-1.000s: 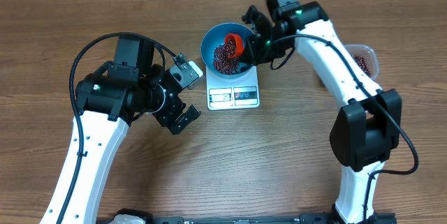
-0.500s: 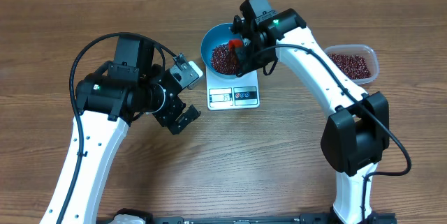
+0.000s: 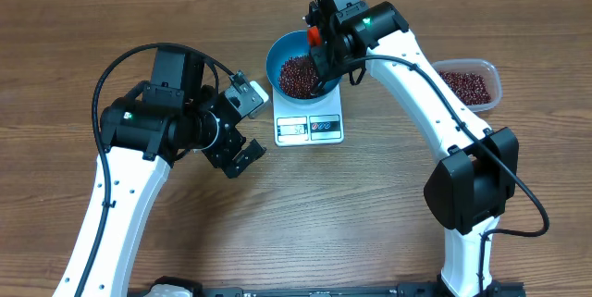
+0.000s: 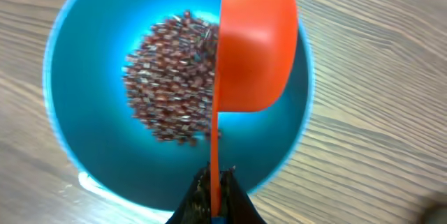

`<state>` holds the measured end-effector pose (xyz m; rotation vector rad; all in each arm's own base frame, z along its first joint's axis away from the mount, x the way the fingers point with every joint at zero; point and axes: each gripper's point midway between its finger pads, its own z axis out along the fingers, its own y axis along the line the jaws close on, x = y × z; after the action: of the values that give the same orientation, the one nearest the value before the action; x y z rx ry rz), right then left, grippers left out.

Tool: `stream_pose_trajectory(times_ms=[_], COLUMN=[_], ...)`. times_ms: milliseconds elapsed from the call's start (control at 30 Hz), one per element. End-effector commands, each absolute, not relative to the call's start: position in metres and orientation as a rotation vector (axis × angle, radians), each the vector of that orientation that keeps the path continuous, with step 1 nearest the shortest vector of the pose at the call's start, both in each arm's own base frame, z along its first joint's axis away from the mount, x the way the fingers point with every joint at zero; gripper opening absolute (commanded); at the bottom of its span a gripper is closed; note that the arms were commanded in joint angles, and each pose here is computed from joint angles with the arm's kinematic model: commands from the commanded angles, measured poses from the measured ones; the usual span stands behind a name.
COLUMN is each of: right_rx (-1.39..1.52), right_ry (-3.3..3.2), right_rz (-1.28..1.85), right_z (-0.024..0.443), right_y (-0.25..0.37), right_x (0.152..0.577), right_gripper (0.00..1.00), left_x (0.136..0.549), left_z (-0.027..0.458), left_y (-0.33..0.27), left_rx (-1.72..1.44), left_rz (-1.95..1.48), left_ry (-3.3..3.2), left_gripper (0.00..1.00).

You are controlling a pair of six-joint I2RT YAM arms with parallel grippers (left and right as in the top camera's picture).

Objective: Scoop item into bowl and weigh 150g on scale
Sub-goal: 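Tilt the red scoop to pour the beans into the blue bowl, then carry the empty scoop back to the beans tub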

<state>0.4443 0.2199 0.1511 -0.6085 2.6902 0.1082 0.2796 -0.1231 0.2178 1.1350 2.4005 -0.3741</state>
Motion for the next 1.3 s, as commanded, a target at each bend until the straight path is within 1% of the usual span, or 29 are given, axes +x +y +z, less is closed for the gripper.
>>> stream_pose_trajectory(times_ms=[0,133,367,467,667,767,833,1000,1100,1267], right_rx=[-0.573,-0.560,-0.580,-0.579,-0.594,-0.501,-0.493,-0.520,-0.500,-0.433], right_ry=[2.606,2.573,2.529,2.484,2.511,2.550,2.576,2.588,2.563,2.554], right_rz=[-0.004,-0.073,-0.083,-0.135,-0.146,-0.116,-0.086,0.012,-0.017,-0.164], right_z=[0.182,0.195,0.224,0.237,0.233,0.231,0.230,0.243,0.255,0.271], right_y=[0.208,0.202,0.206,0.208,0.211,0.209,0.210,0.215,0.206,0.170], right_x=[0.453,0.452,0.434,0.432,0.422,0.417,0.411,0.394,0.391,0.386], right_gripper=[0.04,0.04,0.04,0.04,0.04,0.04,0.04,0.04,0.04,0.04], left_x=[0.279,0.279,0.279,0.279,0.279,0.279,0.279,0.279,0.279,0.279], left_z=[0.221,0.221,0.221,0.221,0.221,0.221,0.221,0.221,0.221,0.221], left_y=[-0.121,-0.121,-0.121,-0.121,-0.121,-0.121,-0.121,-0.121,-0.121,-0.121], left_rx=[1.106,1.106,1.106,1.106,1.106,1.105,1.105,1.106,1.105,1.106], left_rz=[-0.372,-0.372,-0.372,-0.372,-0.372,-0.372,-0.372,-0.372,-0.372,-0.372], left_ry=[2.400,2.400,2.400,2.400,2.400,2.400,2.400,2.400,2.400,2.400], left_gripper=[1.00,1.00,1.00,1.00,1.00,1.00,0.99,1.00,1.00,1.00])
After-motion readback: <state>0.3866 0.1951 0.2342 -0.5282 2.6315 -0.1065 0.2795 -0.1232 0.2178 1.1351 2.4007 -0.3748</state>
